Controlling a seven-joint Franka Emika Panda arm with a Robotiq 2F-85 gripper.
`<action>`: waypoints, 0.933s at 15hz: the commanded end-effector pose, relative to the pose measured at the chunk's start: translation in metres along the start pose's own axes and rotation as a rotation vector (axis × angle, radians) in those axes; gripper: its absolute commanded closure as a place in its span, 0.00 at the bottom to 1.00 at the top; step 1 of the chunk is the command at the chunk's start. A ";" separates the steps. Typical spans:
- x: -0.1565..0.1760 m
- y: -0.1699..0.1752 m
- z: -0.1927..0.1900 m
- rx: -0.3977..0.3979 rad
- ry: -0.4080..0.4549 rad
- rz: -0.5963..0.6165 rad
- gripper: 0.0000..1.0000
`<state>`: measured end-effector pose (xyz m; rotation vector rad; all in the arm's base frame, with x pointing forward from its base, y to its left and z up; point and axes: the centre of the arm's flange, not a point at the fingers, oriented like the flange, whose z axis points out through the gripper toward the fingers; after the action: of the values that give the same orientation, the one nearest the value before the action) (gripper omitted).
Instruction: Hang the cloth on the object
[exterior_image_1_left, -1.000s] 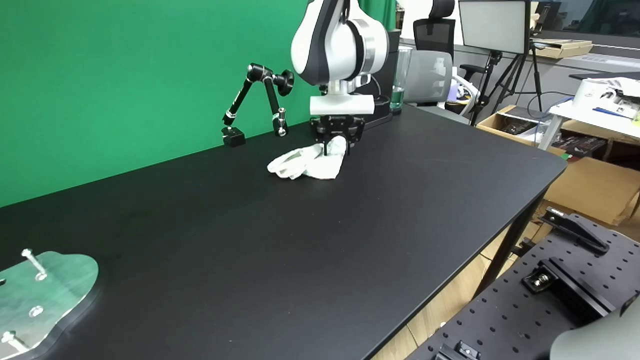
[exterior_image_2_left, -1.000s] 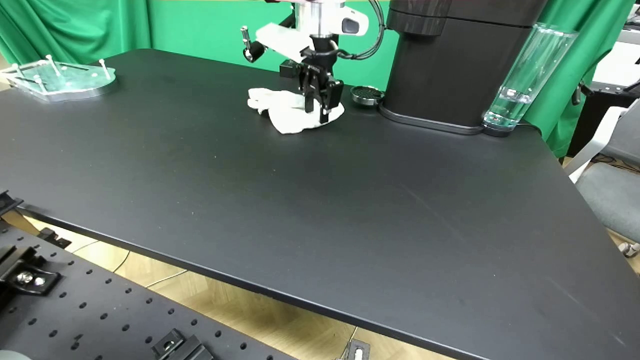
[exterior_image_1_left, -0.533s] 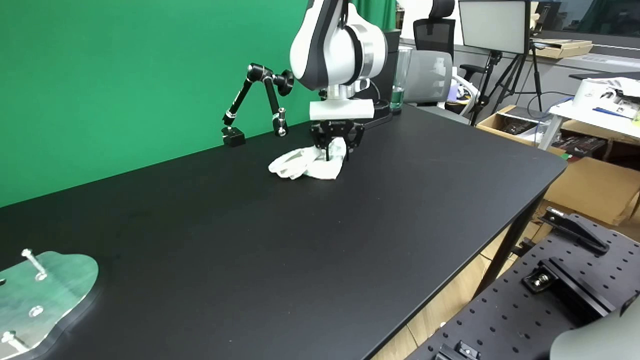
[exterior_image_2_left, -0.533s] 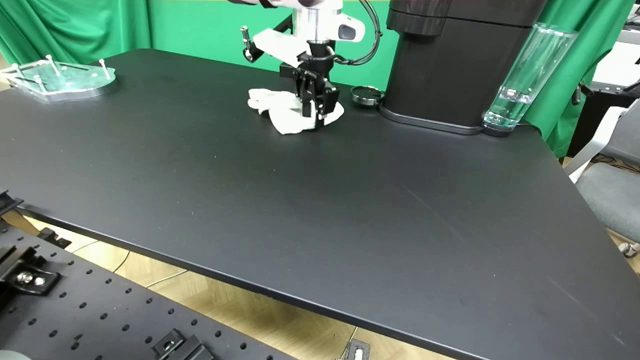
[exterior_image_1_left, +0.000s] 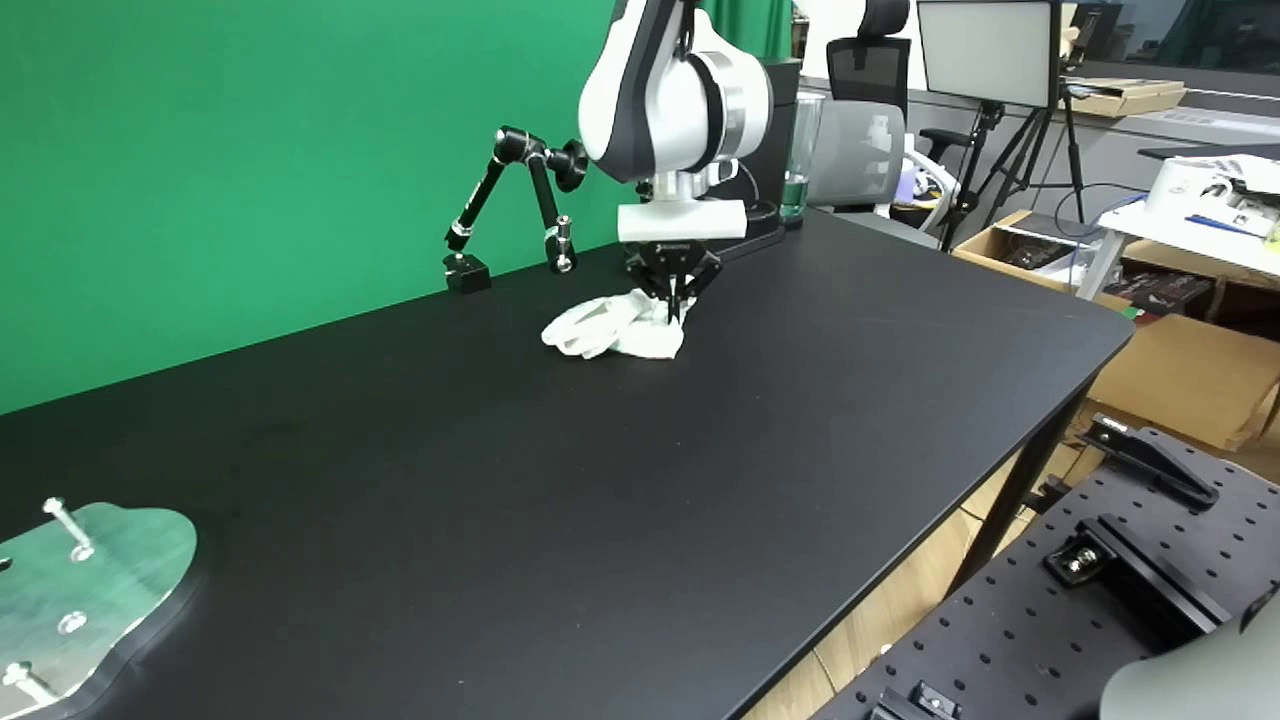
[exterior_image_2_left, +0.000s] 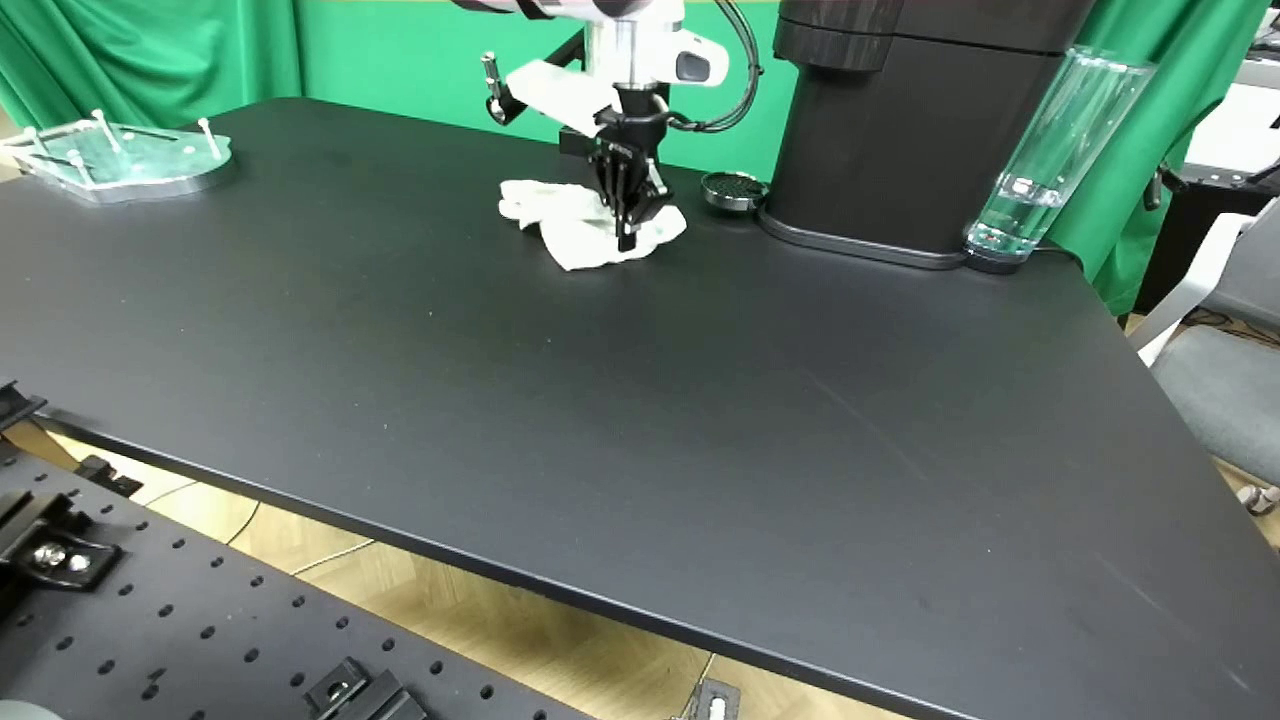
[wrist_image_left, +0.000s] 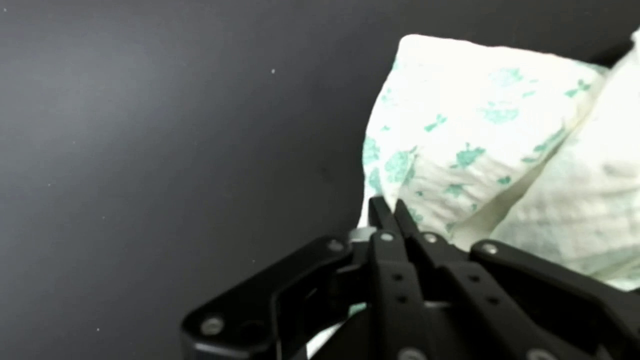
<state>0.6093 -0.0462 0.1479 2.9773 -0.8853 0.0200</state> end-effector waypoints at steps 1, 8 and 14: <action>0.007 -0.002 -0.017 0.014 0.017 0.021 1.00; 0.023 -0.031 -0.101 0.042 0.120 -0.018 1.00; 0.004 -0.077 -0.190 0.082 0.183 -0.156 1.00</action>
<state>0.6542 0.0018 0.2984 3.0321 -0.7059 0.3187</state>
